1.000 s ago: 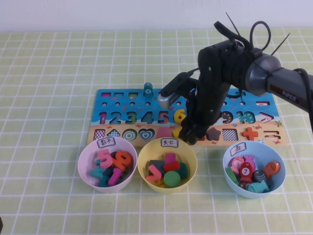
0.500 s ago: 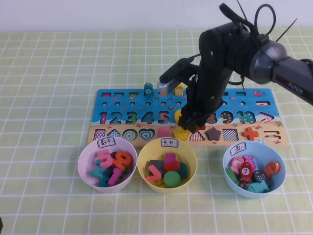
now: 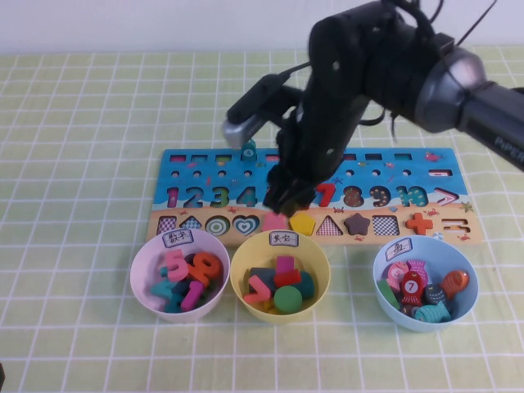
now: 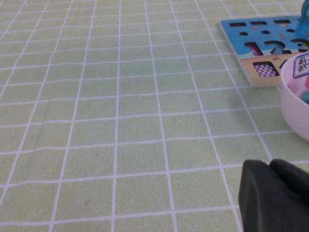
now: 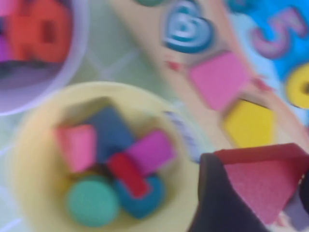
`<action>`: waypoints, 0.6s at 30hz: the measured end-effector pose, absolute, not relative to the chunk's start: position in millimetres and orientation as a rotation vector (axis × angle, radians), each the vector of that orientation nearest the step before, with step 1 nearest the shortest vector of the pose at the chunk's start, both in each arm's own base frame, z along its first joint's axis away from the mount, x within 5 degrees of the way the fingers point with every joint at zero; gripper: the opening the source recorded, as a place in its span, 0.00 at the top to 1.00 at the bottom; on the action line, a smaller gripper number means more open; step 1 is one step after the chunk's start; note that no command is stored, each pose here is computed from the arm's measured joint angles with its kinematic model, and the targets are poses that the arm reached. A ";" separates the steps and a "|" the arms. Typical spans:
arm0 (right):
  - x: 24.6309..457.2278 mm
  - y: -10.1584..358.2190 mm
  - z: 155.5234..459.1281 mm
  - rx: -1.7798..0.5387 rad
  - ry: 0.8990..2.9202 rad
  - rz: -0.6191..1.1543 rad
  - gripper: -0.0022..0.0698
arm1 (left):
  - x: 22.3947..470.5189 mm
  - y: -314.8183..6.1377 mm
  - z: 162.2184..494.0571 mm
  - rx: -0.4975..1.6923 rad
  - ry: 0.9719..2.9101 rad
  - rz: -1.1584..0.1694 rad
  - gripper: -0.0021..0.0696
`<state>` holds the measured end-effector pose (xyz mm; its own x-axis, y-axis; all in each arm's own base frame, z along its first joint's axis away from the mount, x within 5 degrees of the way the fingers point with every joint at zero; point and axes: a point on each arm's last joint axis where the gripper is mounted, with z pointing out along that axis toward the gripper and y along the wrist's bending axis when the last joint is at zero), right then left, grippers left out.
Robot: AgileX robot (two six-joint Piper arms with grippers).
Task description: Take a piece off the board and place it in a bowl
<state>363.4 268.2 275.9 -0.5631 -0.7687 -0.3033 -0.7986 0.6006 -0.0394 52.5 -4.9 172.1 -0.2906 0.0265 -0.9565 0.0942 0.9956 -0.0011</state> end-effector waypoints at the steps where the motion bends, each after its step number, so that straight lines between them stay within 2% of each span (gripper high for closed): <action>1: 357.9 273.9 276.6 -1.301 2.531 0.151 0.54 | 52.5 -4.9 172.1 0.087 1.865 -0.066 0.98; 8: 323.3 308.6 268.1 -1.455 2.492 0.167 0.54 | 52.5 -4.9 172.1 0.087 1.865 -0.066 0.98; 13: 312.1 307.0 242.2 -1.516 2.566 0.142 0.54 | 52.5 -4.9 172.1 0.087 1.865 -0.066 0.98; 18: 309.2 303.2 231.3 -1.507 2.618 0.119 0.54 | 52.5 -4.9 172.1 0.087 1.865 -0.066 0.98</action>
<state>309.2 303.2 231.3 -0.4979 -0.8556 -0.1413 -0.8649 0.5018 0.0091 52.5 -4.9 172.1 -0.2906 0.0265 -0.9565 0.0942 0.9956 -0.0011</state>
